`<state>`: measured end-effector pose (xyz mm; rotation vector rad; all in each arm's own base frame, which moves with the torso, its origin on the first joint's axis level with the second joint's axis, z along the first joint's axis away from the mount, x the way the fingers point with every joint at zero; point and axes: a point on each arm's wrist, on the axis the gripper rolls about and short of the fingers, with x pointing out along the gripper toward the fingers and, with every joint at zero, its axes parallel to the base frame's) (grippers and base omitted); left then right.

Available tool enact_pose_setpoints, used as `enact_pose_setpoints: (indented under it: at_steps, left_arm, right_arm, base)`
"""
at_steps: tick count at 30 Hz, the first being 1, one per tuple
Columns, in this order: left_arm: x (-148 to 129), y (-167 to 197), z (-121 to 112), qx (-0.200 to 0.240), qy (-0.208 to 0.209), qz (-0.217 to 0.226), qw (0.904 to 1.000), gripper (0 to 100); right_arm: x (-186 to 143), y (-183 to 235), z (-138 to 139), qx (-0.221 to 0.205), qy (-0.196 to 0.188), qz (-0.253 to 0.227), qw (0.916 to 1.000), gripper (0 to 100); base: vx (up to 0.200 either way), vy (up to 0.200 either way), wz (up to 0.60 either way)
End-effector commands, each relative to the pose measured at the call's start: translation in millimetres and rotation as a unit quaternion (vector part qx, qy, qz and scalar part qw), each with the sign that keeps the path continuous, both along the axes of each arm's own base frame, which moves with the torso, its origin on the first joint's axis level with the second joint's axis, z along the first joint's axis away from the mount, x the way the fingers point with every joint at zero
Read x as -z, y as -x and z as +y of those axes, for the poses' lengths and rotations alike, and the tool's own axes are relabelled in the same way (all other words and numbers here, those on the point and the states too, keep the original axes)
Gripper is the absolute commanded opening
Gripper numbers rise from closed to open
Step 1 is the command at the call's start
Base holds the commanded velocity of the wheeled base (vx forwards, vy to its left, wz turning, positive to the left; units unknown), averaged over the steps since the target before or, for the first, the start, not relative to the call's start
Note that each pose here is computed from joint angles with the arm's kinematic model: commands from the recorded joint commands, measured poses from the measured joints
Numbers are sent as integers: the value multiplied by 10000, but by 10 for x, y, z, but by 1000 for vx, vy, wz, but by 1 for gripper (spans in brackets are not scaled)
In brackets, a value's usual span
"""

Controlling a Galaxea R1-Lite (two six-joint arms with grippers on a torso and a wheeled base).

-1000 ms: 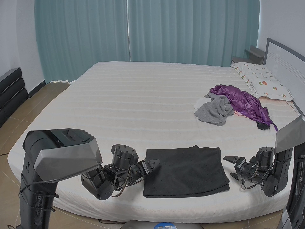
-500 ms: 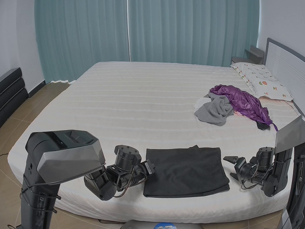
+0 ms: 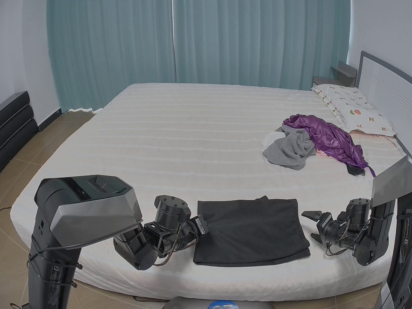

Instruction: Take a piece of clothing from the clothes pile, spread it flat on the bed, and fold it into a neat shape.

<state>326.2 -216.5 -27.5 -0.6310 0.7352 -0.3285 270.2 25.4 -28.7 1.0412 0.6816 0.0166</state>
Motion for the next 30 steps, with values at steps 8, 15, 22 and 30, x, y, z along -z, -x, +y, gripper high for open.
enact_pose_setpoints:
  at_steps: [8,15,22,30]
  left_arm:
    - [-2,-17,-7,-42,15,-22,10000,0]
    - [-3,-9,5,-47,16,-3,10000,0]
    - [-36,-18,42,-111,71,-58,9999,0]
    - [-34,-47,95,-214,90,-36,9997,0]
  right_arm:
    - [-7,-7,2,-6,-4,-65,10000,100]
    - [-7,-7,2,-6,-4,-65,10000,100]
    - [-16,-9,-6,15,-28,-72,10000,100]
    - [-16,-9,-10,18,-22,-75,10000,100]
  base:
    - [0,0,0]
    - [0,143,0]
    - [0,200,0]
    - [0,200,0]
